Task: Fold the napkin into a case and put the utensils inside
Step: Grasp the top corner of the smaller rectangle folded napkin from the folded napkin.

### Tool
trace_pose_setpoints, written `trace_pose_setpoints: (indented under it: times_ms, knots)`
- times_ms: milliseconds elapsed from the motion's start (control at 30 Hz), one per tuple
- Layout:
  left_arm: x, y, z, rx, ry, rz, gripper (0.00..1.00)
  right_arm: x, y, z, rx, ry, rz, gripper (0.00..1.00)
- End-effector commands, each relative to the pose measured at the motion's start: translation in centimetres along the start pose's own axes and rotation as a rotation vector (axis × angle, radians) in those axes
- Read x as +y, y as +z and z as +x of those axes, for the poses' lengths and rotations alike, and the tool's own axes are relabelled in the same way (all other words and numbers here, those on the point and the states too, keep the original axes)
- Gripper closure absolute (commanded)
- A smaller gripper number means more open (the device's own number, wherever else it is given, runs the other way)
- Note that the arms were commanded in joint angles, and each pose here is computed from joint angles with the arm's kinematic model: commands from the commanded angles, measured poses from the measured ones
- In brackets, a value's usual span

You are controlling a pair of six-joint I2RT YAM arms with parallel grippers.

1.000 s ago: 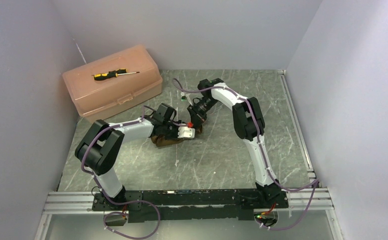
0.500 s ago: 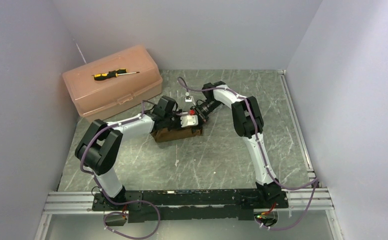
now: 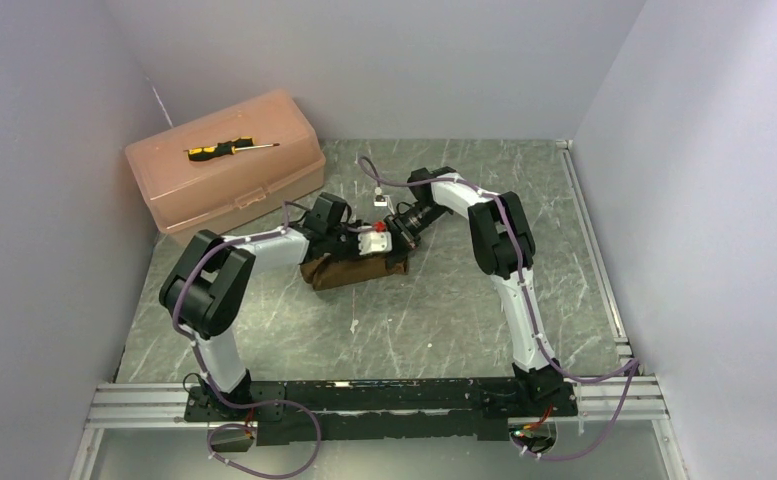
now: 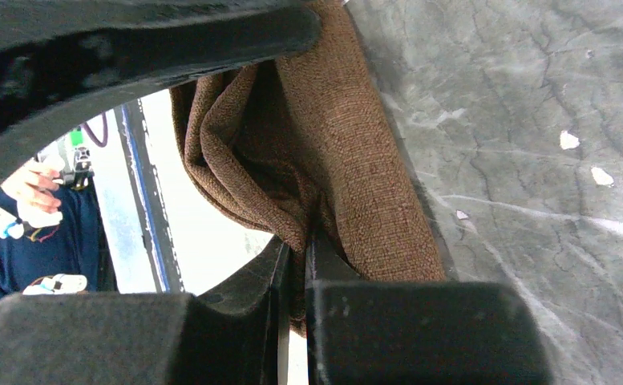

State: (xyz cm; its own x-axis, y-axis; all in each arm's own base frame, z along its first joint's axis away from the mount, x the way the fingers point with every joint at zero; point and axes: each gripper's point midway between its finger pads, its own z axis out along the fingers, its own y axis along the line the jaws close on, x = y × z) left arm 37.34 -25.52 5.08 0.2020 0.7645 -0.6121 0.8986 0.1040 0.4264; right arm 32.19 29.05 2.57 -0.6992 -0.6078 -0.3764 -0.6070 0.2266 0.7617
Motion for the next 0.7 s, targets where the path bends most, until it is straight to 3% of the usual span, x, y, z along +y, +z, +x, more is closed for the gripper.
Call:
trace_pose_setpoints:
  times_ms: [0, 667]
  knots:
    - [-1.8, 0.8, 0.1, -0.041, 0.06, 0.077, 0.66, -1.0, -0.9, -0.3, 0.015, -0.058, 0.1, 1.0]
    - [-5.4, 0.7, 1.6, -0.043, 0.141, 0.224, 0.74, -0.5, -2.5, -3.9, -0.06, -0.098, 0.103, 1.0]
